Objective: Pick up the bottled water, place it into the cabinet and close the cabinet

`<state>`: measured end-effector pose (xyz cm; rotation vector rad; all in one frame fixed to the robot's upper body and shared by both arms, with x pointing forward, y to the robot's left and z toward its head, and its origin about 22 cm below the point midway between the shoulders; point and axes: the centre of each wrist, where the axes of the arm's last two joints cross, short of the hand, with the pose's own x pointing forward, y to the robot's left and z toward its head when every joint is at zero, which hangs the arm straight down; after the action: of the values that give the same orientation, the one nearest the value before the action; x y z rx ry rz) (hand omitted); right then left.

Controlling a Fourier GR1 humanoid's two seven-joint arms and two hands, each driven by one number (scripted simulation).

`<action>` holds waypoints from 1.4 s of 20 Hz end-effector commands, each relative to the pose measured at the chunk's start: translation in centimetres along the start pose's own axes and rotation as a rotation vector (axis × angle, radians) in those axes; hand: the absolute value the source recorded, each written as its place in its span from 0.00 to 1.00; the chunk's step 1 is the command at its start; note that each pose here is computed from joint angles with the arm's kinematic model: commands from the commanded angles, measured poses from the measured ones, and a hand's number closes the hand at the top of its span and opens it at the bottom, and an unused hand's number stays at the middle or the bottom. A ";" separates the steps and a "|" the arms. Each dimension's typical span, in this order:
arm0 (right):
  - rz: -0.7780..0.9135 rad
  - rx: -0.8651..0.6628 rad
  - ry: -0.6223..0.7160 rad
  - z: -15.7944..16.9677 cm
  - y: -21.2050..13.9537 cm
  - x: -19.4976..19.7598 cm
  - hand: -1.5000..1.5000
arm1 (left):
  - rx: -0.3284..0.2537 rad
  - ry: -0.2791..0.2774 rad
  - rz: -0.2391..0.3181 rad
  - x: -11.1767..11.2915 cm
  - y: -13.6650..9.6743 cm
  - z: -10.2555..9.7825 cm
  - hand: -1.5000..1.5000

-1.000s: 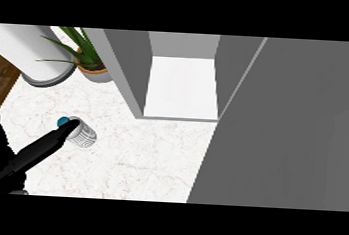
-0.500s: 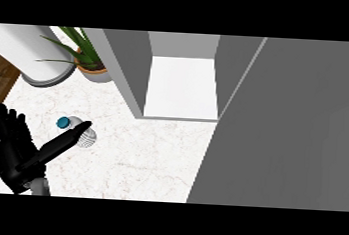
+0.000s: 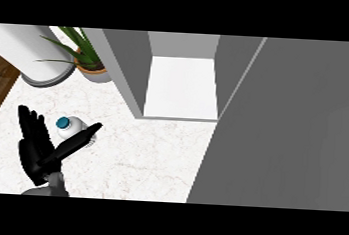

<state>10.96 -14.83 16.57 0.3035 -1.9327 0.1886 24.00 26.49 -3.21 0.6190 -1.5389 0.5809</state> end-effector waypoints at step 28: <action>0.027 -0.021 -0.052 1.4 1.6 1.1 0.00 | 0.048 -0.013 0.085 -10.9 -1.0 2.0 0.00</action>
<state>10.50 -13.83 15.64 0.3075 -1.9213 0.1979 23.51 25.56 -13.58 0.6138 -1.5314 0.6582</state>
